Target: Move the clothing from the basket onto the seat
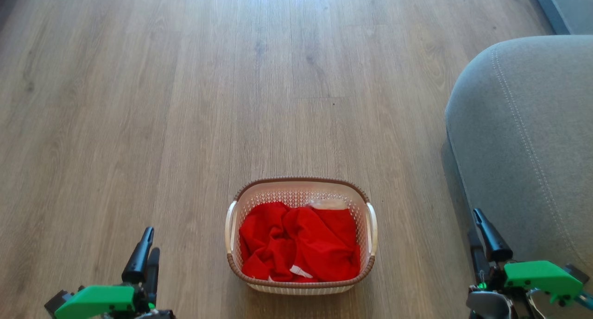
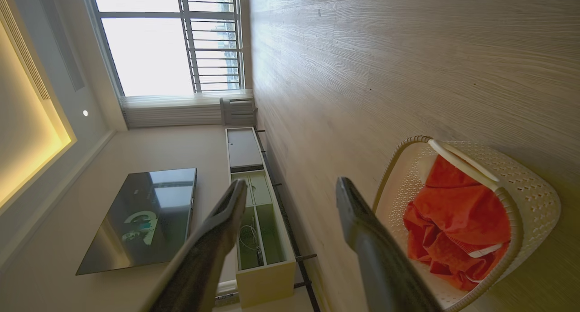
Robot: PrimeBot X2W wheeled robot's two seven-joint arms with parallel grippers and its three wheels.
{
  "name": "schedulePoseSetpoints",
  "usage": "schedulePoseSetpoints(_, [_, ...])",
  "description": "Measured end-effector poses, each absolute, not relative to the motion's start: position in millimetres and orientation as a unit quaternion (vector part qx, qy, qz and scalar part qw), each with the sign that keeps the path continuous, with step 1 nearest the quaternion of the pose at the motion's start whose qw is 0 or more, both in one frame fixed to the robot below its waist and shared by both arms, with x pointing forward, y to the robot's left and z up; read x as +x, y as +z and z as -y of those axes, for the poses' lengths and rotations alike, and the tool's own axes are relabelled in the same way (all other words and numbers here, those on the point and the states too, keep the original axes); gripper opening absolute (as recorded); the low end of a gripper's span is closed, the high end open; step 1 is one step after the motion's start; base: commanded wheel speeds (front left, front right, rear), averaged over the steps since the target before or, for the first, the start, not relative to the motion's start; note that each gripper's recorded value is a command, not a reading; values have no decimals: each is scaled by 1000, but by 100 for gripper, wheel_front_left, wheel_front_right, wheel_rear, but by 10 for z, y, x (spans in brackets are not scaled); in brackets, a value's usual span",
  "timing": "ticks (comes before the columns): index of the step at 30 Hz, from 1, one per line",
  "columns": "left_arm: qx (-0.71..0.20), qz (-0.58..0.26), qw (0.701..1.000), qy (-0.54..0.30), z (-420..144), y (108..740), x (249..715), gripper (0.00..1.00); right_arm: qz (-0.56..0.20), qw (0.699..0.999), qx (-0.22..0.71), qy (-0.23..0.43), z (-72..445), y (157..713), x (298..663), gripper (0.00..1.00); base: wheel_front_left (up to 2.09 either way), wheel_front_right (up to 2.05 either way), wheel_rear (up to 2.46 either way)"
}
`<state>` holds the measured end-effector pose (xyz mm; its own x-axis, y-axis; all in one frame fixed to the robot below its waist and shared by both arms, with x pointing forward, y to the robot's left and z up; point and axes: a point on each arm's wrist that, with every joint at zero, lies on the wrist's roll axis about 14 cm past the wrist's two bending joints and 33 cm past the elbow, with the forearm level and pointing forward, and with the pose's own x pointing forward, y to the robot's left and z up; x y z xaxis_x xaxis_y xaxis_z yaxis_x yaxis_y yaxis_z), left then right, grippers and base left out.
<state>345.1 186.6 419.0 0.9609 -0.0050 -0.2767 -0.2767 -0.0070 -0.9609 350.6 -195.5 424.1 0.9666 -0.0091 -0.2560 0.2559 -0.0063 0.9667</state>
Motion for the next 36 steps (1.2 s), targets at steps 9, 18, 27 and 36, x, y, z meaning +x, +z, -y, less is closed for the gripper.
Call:
schedulePoseSetpoints(9, [-684,-97,717,92,-1854,4235,3517,100,-83,721,683,-80,1889,4338,3628,100,0,0,0])
schedulePoseSetpoints(18, [-647,-90,752,84,-1872,4309,3600,100,-84,756,646,-64,1860,4417,3741,100,0,0,0])
schedulePoseSetpoints(27, [-601,-82,792,70,-1874,4411,3701,100,-90,796,597,-43,1772,4483,3843,100,0,0,0])
schedulePoseSetpoints(36, [-541,-84,835,56,-1854,4449,3752,100,-93,837,539,-17,1682,4556,3941,100,0,0,0])
